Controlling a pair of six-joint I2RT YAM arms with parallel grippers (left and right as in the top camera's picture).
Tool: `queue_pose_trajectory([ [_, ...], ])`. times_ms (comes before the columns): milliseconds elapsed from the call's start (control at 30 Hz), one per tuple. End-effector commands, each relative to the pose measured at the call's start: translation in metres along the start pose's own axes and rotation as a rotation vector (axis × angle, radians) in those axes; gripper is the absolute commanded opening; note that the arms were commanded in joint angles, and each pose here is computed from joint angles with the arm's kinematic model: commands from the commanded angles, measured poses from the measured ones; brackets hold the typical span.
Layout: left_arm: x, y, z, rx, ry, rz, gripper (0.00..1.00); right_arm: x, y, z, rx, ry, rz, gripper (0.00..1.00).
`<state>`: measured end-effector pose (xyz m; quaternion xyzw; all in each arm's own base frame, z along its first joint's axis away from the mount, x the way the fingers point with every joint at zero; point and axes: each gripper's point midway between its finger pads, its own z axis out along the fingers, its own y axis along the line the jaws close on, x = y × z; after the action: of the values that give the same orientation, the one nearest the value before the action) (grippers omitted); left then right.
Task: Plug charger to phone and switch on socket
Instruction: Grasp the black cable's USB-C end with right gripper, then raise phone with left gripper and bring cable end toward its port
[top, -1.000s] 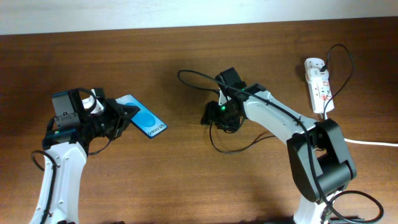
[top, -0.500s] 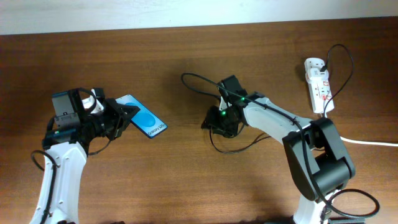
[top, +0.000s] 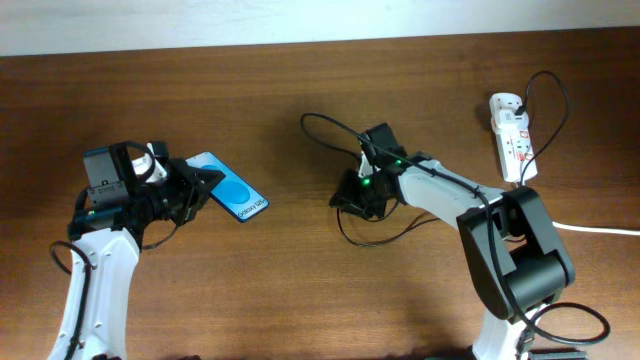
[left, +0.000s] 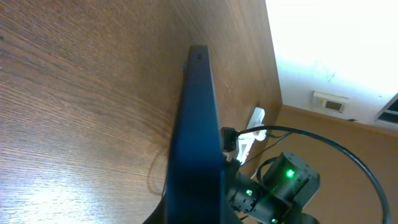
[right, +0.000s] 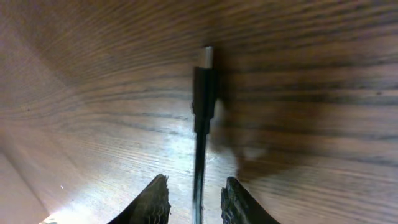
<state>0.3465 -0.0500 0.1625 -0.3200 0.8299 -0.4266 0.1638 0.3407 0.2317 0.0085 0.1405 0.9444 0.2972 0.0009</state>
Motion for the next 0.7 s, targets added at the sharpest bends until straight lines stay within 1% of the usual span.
queue_pose_trajectory([
  [0,0.003,-0.006,-0.001,0.031,0.022,0.019,0.00,0.008,-0.005,0.005,-0.014,0.031,0.012,0.30],
  [67,0.003,-0.006,-0.001,0.032,0.022,0.019,0.00,0.008,-0.005,0.005,-0.013,0.031,0.018,0.24],
  [100,0.003,-0.006,-0.001,0.031,0.022,0.019,0.00,0.008,-0.005,0.005,-0.013,0.031,0.020,0.19],
  [333,0.003,-0.006,-0.001,0.032,0.023,0.019,0.00,0.008,-0.005,0.005,-0.016,0.033,0.019,0.04],
  [433,0.003,-0.006,-0.001,0.035,0.025,0.020,0.00,0.007,-0.004,0.004,-0.018,0.031,0.011,0.04],
  [533,0.006,-0.009,-0.001,0.050,0.038,0.053,0.00,0.011,0.002,0.002,-0.048,0.046,-0.090,0.04],
  [600,0.010,-0.014,-0.002,0.083,0.062,0.114,0.00,0.019,0.020,-0.008,-0.128,0.076,-0.191,0.04],
  [667,0.017,-0.030,-0.004,0.174,0.100,0.240,0.00,0.028,0.039,-0.022,-0.215,0.097,-0.297,0.04],
])
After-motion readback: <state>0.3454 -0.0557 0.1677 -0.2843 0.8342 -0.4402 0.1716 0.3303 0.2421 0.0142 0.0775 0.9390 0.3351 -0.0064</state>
